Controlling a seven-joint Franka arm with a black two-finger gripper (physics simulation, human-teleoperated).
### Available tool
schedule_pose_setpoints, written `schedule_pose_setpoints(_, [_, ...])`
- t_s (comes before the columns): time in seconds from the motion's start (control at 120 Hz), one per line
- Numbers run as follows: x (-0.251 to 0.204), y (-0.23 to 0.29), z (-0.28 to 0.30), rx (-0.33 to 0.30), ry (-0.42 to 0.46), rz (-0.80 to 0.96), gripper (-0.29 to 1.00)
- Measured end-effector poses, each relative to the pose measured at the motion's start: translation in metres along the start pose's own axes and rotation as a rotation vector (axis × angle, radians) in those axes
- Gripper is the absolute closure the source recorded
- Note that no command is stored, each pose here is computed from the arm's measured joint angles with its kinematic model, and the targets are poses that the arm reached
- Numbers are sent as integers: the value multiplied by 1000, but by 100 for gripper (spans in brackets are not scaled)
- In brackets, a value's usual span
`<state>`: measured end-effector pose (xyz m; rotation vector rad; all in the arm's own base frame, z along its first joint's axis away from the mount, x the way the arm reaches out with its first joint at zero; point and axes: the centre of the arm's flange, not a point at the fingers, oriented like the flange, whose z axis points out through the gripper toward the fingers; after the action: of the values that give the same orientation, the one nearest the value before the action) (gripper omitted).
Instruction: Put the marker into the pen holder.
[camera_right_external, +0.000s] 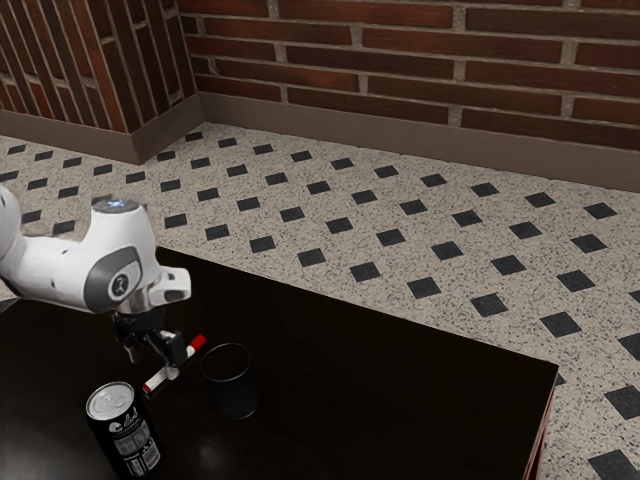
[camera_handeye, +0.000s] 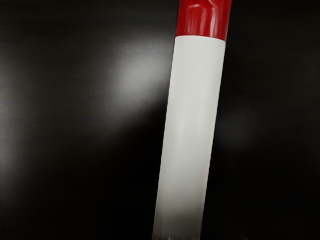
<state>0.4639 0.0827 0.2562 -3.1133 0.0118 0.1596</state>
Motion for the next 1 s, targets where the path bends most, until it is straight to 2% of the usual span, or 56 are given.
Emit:
schedule_pose_setpoints(0.367, [-22, 1, 7, -29, 5, 43, 14])
schedule_pose_setpoints(0.683, [-24, -2, 9, -33, -9, 50, 53])
schedule_pose_setpoints(1.0, [-24, 0, 12, -29, -20, 58, 70])
